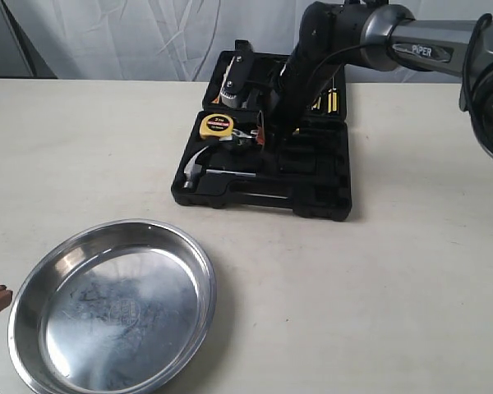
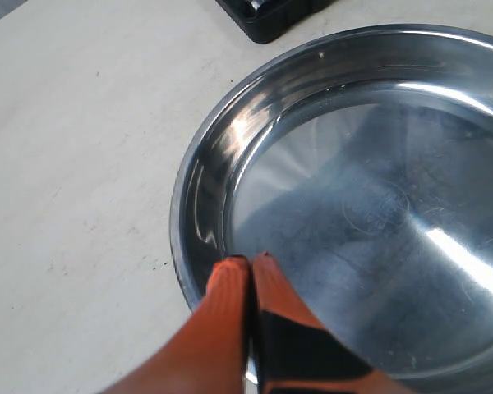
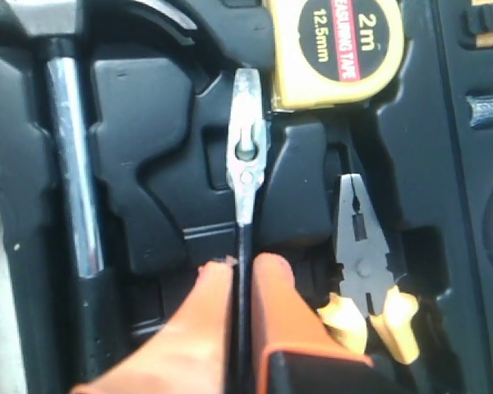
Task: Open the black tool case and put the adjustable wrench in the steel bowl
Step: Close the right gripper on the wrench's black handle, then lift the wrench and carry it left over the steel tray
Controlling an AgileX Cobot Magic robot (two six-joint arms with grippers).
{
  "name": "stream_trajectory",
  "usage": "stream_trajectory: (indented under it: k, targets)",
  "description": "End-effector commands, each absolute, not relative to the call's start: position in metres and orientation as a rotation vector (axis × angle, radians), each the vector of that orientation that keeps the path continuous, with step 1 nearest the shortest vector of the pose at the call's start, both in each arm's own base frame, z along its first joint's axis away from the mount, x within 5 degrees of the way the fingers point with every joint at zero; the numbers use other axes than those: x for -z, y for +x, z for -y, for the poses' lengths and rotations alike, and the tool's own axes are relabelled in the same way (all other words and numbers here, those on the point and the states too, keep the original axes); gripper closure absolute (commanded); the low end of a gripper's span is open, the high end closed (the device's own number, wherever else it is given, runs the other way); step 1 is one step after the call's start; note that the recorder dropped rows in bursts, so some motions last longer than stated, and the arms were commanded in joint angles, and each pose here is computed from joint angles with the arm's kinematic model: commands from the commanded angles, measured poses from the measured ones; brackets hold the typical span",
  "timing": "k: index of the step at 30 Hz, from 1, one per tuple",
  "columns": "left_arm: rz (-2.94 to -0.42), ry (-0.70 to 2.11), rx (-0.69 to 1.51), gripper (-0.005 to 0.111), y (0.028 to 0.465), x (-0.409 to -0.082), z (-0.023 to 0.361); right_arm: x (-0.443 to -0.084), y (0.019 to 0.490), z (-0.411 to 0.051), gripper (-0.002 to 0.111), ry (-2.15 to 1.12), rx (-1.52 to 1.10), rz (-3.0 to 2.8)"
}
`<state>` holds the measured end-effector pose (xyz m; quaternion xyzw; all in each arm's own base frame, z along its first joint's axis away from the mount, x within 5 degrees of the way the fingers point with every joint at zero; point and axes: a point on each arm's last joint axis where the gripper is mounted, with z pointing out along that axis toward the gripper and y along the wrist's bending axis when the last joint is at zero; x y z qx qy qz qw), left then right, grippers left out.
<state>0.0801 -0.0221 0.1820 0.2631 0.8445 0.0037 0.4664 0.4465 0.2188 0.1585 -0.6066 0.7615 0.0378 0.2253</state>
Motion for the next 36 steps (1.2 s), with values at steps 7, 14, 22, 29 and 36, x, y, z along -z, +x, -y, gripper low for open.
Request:
stream_trajectory:
  k: [7, 14, 22, 29, 36]
  targets:
    - [-2.060, 0.626, 0.001, 0.107, 0.080, -0.183, 0.023, -0.123, 0.447, -0.217, 0.109, -1.705, -0.139, -2.190]
    - [-2.059, 0.625, 0.000, 0.107, 0.080, -0.183, 0.022, -0.119, 0.448, -0.217, 0.109, -1.702, -0.137, -2.190]
    - [-2.059, 0.625, 0.000, 0.107, 0.080, -0.183, 0.022, -0.118, 0.447, -0.217, 0.109, -1.708, -0.139, -2.194]
    - [-2.059, 0.625, 0.000, 0.107, 0.080, -0.183, 0.022, -0.118, 0.449, -0.216, 0.072, -1.715, -0.112, -2.182]
    - [-2.059, 0.625, 0.000, 0.107, 0.080, -0.183, 0.022, -0.119, 0.451, -0.217, 0.109, -1.666, -0.101, -2.182]
